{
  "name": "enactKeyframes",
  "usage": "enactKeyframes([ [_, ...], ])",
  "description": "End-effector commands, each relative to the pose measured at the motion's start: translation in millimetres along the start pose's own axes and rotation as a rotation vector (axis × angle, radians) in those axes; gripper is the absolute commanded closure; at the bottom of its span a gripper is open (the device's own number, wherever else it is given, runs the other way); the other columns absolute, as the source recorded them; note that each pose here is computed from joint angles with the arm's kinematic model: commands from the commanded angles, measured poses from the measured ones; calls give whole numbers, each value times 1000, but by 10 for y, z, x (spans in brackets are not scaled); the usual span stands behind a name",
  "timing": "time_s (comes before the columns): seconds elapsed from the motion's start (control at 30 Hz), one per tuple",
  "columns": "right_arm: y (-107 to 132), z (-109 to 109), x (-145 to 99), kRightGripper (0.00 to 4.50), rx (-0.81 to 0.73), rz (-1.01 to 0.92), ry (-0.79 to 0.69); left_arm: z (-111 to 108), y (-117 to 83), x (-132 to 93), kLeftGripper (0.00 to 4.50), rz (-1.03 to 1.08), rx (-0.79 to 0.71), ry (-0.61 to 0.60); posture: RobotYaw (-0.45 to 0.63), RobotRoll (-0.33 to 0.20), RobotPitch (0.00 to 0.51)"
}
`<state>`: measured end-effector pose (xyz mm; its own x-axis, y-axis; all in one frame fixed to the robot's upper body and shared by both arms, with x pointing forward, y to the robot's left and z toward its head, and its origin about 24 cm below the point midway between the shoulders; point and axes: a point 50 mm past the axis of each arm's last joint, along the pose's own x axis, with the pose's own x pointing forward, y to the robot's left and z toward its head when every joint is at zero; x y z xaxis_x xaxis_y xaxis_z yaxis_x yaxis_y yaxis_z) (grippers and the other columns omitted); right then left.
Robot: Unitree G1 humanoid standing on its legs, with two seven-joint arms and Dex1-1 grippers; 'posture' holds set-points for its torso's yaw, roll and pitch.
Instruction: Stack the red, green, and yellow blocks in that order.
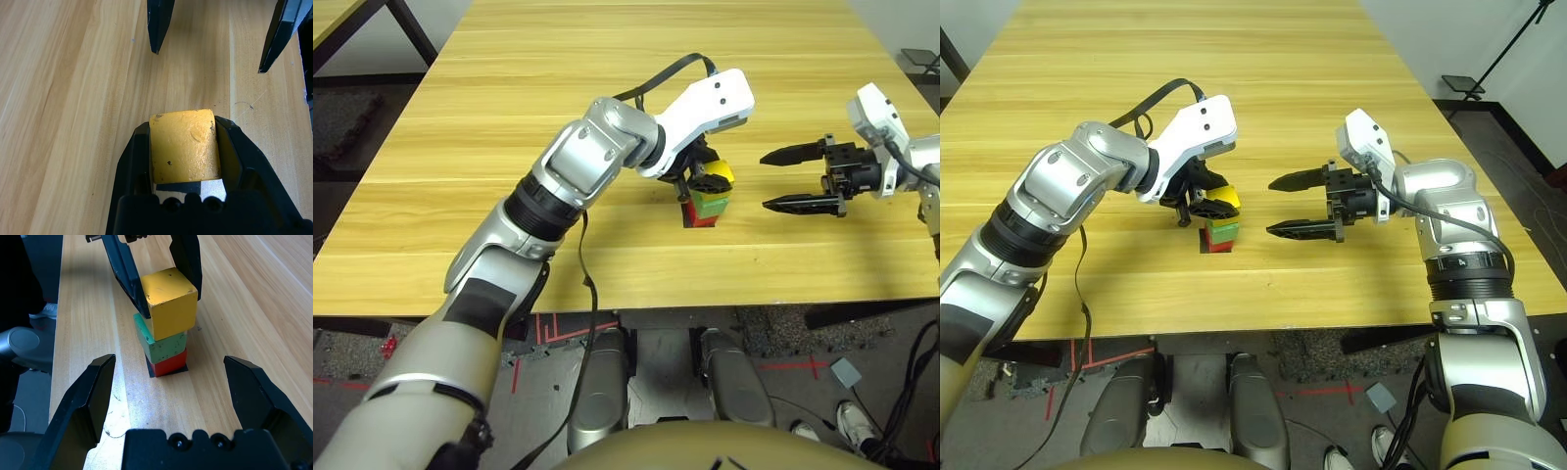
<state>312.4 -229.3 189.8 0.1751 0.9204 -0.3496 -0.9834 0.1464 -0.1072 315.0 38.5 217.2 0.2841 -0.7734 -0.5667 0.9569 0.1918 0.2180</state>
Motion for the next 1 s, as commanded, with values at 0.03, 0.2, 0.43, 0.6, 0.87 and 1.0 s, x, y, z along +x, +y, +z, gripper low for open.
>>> enactKeyframes([
  [0.03, -9, 15, -27, 0, 0, -6, -16, -61, -23, 41, 2585, -14, -7, 35, 95, 49, 177],
  [0.2, -11, 13, -27, 0, 1, -5, -16, -3, -12, 21, 2585, -8, 17, 33, 97, 50, 177],
  [0.43, -22, 13, -20, 0, 0, -7, -19, 26, -38, 0, 2585, -16, 29, 43, 102, 52, 174],
  [0.6, -30, 10, -4, 0, 0, -5, -21, 15, -59, -20, 2585, -21, 32, 57, 110, 56, 172],
  [0.87, -46, 9, 19, 0, -4, 0, -25, 61, -80, -53, 2585, -20, 41, 60, 117, 57, 167],
  [1.0, -52, 11, 19, 0, -6, -1, -24, 61, -110, -45, 2585, -33, 37, 62, 117, 57, 165],
])
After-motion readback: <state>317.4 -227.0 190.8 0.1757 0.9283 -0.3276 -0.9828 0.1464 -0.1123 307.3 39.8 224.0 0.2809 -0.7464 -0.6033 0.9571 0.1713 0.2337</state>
